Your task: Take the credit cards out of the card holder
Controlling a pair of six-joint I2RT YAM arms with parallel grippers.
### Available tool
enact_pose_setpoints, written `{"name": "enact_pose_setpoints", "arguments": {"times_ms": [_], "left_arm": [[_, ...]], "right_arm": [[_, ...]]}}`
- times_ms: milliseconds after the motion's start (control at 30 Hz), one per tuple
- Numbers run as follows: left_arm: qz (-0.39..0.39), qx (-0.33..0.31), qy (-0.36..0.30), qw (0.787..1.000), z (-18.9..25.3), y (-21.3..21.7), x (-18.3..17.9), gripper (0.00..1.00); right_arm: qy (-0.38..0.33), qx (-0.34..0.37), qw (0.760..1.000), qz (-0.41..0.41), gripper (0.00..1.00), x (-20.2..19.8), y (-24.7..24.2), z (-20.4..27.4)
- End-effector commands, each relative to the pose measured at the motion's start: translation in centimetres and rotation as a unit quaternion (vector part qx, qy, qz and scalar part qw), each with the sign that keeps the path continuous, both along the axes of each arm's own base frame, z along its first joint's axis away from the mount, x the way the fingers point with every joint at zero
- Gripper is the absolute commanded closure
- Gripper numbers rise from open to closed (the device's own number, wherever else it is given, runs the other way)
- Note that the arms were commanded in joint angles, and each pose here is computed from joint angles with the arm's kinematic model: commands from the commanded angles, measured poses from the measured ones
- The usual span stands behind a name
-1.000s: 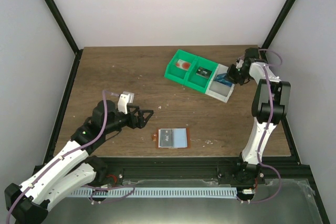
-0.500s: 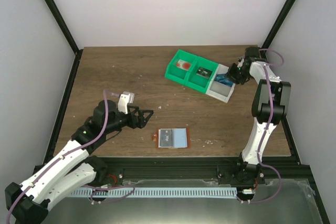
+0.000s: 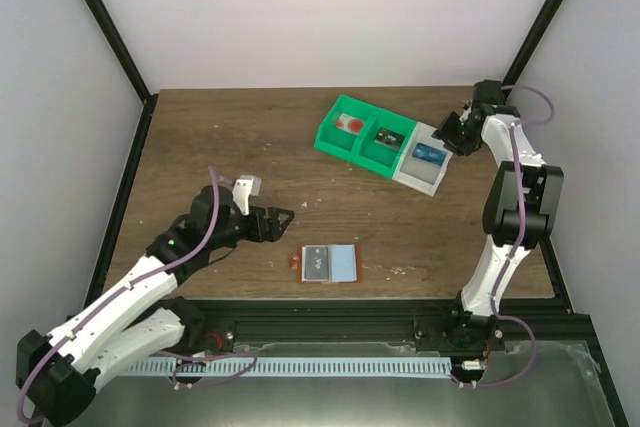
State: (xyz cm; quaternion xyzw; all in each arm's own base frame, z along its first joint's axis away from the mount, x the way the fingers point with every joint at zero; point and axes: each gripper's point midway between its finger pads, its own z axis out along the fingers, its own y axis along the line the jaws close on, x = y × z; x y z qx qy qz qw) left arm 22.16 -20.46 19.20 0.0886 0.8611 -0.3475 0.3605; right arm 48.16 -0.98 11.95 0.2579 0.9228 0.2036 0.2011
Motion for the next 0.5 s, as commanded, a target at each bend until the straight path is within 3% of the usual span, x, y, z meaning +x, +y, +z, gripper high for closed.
{"name": "enact_pose_setpoints", "arguments": {"times_ms": [0,467], "left_arm": [[0.022,-0.004,0.024,0.999,0.4,0.0,0.7,0.03],[0.009,-0.008,0.135,0.991,-3.8,-1.7,0.0,0.15]], "right_arm": [[-0.029,0.012,0.999,0.015,0.56,-1.1,1.3,2.6],[-0.103,0.099,0.980,0.135,0.55,-8.0,11.0,5.5]]}}
